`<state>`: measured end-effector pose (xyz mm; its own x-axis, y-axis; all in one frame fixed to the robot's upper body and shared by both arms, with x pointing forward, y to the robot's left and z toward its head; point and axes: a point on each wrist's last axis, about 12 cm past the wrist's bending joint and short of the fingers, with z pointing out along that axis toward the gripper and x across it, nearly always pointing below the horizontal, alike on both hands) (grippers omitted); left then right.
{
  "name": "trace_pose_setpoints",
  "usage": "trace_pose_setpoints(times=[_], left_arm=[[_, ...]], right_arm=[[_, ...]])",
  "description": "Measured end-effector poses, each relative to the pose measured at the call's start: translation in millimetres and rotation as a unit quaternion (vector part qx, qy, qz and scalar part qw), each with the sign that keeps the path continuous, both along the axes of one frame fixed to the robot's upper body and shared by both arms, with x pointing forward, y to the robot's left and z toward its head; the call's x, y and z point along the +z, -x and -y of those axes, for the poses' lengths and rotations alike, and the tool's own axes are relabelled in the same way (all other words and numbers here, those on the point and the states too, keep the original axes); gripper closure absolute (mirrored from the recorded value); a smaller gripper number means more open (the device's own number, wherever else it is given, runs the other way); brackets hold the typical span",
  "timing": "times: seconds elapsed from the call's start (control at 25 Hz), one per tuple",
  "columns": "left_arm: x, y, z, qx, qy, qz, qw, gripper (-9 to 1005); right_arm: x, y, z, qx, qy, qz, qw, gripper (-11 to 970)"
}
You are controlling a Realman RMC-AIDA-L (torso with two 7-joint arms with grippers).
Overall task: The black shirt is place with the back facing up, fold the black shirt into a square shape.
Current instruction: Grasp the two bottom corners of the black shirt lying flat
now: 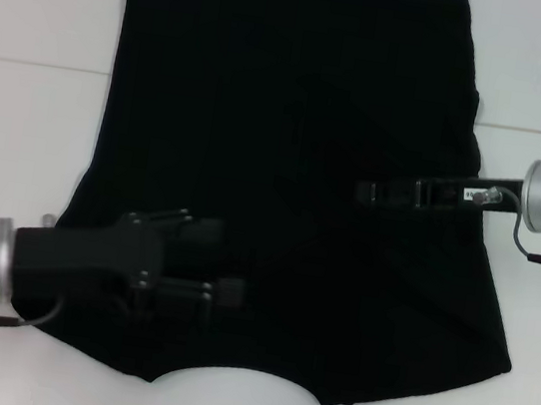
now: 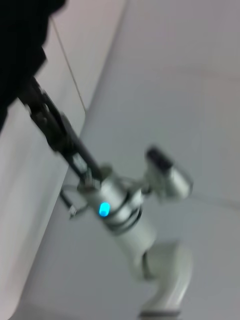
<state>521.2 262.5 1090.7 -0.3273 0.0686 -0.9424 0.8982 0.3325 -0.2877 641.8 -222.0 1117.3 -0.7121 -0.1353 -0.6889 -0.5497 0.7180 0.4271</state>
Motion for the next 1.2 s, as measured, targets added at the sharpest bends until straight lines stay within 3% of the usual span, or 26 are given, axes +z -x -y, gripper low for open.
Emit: trace_pose_setpoints(times=[0.16,0.32,0.56,0.68,0.96,1.2], left_arm=[[-6.5,10.9,-28,0.043,-0.012,-0.06,0.997,63],[-8.9,18.3,-47,0.07,-0.039,-0.08,0.994,70],[-10.5,23.9,-82,0.136,-0.102,-0.091,0.981,79],[-14.6,20.5,-98,0.189,-0.126,-0.131,0.965,84],[-19.4,9.9,-107,0.256,-0.136,-0.205,0.935,96],[-19.5,4.7,-104,0.257,-0.147,-0.218,0.93,105]], right_arm=[[-10.1,15.8,2,0.022,-0.035,0.02,0.999,226],[-18.4,27.3,-1,0.038,-0.055,0.033,0.997,120],[-22.3,28.0,-8,0.043,-0.057,0.029,0.997,185],[-20.8,26.3,-11,0.044,-0.058,0.032,0.997,203],[-19.3,24.1,-13,0.04,-0.06,0.035,0.997,214],[-18.6,23.5,-13,0.04,-0.06,0.036,0.997,215]])
